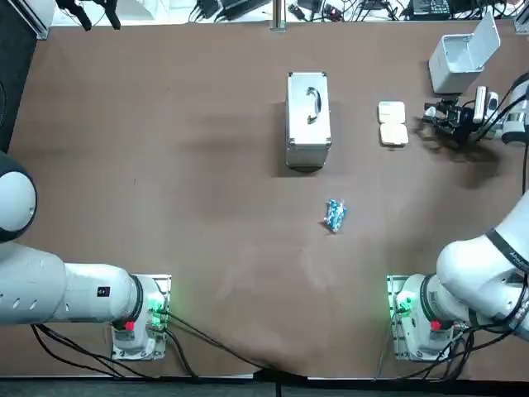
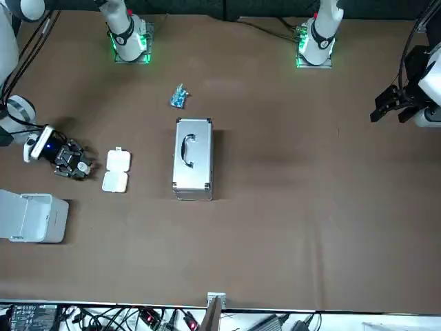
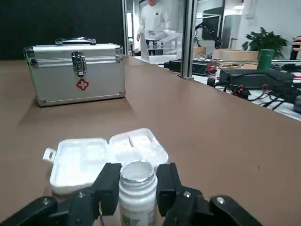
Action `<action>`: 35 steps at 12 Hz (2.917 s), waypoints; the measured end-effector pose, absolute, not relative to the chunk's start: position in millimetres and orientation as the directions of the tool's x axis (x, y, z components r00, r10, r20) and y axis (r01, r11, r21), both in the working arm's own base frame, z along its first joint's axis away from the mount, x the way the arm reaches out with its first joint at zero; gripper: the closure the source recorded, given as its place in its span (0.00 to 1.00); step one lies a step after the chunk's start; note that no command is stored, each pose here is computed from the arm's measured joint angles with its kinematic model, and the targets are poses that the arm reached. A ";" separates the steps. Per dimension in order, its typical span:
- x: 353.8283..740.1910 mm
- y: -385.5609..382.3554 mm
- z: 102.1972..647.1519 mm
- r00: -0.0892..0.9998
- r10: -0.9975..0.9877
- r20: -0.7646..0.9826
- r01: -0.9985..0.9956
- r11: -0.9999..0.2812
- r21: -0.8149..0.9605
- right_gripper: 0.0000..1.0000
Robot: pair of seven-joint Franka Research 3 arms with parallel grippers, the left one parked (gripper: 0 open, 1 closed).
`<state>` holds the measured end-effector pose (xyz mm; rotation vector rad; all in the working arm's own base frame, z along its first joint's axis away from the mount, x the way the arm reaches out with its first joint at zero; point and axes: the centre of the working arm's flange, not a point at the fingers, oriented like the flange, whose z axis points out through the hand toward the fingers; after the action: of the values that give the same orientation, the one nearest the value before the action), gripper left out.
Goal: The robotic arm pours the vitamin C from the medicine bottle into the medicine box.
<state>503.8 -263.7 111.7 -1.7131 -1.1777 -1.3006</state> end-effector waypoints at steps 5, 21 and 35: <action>521.2 -245.9 143.7 0.112 0.362 0.925 0.945 -0.327 0.014 0.57; 556.1 -190.1 233.7 0.263 0.737 0.622 0.938 -0.345 0.011 0.57; 584.2 -125.4 248.9 0.329 0.911 0.248 0.939 -0.343 0.017 0.57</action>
<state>584.2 -125.4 248.9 -2.4522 -1.7187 -0.3230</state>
